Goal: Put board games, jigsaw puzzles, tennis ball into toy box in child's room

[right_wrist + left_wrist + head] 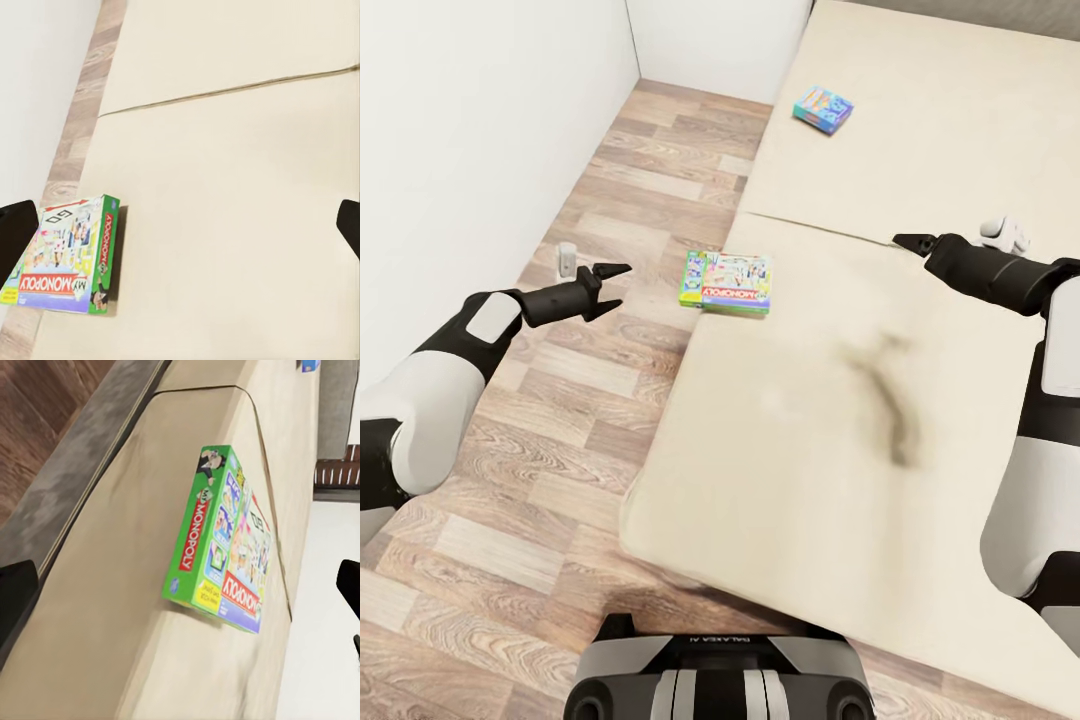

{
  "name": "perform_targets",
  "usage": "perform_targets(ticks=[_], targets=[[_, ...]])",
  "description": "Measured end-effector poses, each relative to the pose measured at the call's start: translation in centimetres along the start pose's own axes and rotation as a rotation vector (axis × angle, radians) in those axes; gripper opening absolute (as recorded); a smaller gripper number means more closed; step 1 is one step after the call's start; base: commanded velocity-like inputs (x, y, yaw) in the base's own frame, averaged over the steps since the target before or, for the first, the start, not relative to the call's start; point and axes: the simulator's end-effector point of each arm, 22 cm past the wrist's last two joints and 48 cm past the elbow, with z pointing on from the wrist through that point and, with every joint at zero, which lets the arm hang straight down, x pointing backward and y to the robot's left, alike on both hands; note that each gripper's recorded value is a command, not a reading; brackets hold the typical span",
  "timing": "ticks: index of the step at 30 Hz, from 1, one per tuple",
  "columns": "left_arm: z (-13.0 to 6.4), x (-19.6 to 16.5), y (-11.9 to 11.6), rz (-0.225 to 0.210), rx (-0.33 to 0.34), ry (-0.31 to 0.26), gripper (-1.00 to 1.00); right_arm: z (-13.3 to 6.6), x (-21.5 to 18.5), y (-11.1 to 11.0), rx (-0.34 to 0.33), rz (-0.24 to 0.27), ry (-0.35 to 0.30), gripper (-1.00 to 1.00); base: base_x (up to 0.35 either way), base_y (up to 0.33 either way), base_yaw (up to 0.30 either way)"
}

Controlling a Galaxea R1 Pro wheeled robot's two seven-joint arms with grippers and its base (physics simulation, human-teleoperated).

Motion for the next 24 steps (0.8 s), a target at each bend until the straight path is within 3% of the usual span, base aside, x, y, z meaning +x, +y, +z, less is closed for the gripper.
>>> perform_targets(ticks=[8,24], targets=[[0.4,0.6,1.4,-0.018,-0.023,0.011,1.00,1.1,-1.2,-0.6,0.034,0.014,-0.009,1.00,0.000,0.000,0.000],[1.0,2.2,5.0,-0.061,-0.082,0.036,1.00,4.7,-4.9,1.7,0.009,0.066,-0.018,1.00,0.000,0.000,0.000]])
